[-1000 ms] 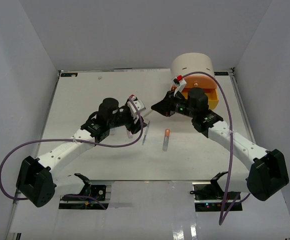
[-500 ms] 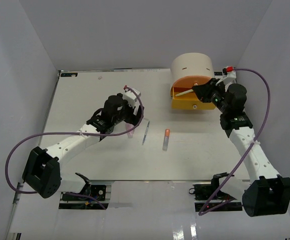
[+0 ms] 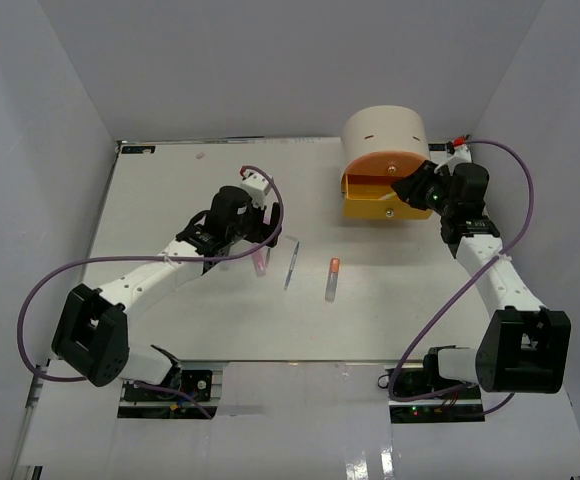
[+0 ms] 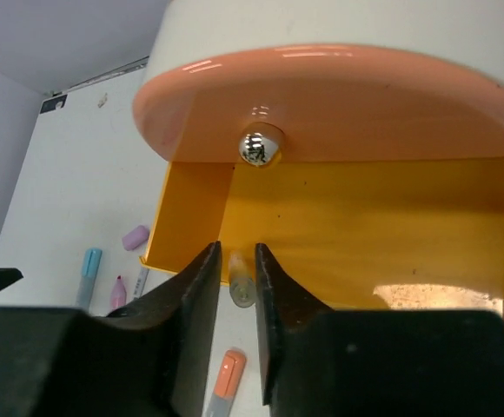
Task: Sort the stationery into containers
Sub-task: Place the pen in the drawer, then pick up the pen from the center of the board.
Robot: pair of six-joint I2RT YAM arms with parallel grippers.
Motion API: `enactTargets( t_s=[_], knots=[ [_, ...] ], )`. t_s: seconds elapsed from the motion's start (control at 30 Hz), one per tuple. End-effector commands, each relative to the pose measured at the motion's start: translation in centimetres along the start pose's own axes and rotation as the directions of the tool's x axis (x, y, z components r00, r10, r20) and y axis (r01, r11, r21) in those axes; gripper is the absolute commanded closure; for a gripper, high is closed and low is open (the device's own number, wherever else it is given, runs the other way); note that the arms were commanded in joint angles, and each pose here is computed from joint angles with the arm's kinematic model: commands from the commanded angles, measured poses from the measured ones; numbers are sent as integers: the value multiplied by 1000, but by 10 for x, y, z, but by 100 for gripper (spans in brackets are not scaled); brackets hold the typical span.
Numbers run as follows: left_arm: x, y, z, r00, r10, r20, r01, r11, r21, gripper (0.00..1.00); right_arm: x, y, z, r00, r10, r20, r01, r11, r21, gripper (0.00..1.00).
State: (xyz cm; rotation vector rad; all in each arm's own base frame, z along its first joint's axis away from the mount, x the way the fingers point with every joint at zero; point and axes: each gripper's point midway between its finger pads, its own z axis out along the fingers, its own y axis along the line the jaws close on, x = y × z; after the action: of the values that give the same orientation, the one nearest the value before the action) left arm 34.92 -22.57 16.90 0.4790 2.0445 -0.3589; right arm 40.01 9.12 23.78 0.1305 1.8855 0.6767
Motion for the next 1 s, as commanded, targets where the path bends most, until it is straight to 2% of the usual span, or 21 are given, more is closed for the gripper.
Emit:
enactTargets(
  t_s=[0.0,0.1,0.13,0.23,0.33,0.37,0.4,0.53,0.57,0.6,0.7,0.77,0.8,0.93,0.97],
  knots=[
    [-14,2,-2,999,-24,23,24,1000,-13,2,-17,1,3,999,-1,34,1,1000,6,65],
    [-14,3,-2,999,-29,20,29,999,-15,2,-19,-9,4,999,-13,40,11,998,61,49],
    [-12,3,-1,999,-33,14,33,999,-15,2,-20,-13,4,999,-20,40,17,997,80,39],
    [-9,3,2,999,-53,-4,53,998,-19,2,-30,-20,-1,997,-57,61,48,989,141,27],
    [-7,5,5,996,-84,-22,83,996,-39,2,-42,-23,-11,991,-108,78,91,977,193,6],
    [-5,5,5,995,-93,-31,91,995,-44,2,-47,-24,-15,989,-122,85,102,972,214,3],
    [-7,6,5,994,-103,-31,101,994,-51,2,-52,-21,-23,984,-151,90,128,967,221,2],
    [1,7,12,984,-165,-75,158,984,-85,2,-61,-17,-49,971,-210,110,176,949,261,10],
    [14,7,16,976,-175,-128,163,982,-98,2,-61,-17,-55,969,-216,119,177,945,274,10],
    [12,6,18,972,-189,-141,176,979,-102,2,-63,-12,-66,963,-227,142,183,945,272,10],
    [36,0,28,939,-241,-244,216,968,-126,2,-60,5,-86,957,-216,196,172,961,218,10],
    [38,-2,32,924,-266,-273,234,961,-145,2,-43,3,-92,964,-182,196,141,969,203,10],
    [49,-1,38,913,-269,-307,229,960,-161,2,-47,11,-102,952,-188,241,145,972,186,10],
    [57,4,50,893,-280,-353,212,952,-220,4,-30,16,-116,947,-163,278,127,982,143,10],
    [61,6,51,889,-278,-364,201,951,-235,7,-29,22,-119,945,-146,294,117,986,117,10]
  ],
)
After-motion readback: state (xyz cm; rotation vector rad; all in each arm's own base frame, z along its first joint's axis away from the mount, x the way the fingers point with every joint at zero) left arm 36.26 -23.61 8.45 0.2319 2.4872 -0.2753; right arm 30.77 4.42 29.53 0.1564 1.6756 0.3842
